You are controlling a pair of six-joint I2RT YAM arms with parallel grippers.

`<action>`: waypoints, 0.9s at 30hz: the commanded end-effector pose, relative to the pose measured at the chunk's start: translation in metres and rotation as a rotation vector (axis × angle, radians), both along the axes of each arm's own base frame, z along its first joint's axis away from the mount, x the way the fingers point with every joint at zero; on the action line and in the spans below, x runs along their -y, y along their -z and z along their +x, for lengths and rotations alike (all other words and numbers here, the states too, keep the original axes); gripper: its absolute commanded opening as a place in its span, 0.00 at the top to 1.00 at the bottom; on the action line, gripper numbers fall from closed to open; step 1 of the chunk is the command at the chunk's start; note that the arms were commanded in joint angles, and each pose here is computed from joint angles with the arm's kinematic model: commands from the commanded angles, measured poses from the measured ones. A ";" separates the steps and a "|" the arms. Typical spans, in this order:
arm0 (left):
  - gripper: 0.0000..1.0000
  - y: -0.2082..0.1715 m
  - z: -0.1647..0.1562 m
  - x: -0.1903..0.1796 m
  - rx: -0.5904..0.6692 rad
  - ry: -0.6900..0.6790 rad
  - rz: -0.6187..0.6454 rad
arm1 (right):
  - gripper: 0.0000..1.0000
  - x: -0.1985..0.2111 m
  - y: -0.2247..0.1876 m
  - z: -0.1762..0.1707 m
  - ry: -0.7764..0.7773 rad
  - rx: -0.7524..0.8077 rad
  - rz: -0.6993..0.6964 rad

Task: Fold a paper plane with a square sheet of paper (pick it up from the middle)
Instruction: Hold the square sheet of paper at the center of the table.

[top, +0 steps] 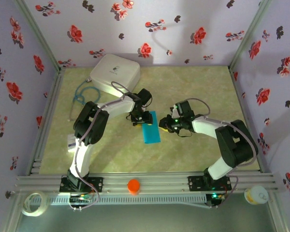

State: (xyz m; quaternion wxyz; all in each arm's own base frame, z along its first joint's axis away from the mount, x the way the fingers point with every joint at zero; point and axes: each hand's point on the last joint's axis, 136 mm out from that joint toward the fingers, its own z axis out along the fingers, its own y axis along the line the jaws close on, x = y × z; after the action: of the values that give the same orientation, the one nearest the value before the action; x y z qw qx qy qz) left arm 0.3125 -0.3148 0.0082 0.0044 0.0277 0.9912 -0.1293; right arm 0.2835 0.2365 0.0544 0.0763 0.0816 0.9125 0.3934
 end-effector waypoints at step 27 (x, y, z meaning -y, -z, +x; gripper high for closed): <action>0.43 0.106 -0.031 -0.065 -0.126 0.007 0.277 | 1.00 -0.029 0.046 0.026 -0.038 -0.093 -0.058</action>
State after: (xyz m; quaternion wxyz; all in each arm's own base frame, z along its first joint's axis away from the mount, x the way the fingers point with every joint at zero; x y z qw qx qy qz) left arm 0.3124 -0.3148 0.0078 0.0046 0.0280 0.9912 -0.1296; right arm 0.3161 0.2653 0.0182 0.0443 0.0864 0.9207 0.3781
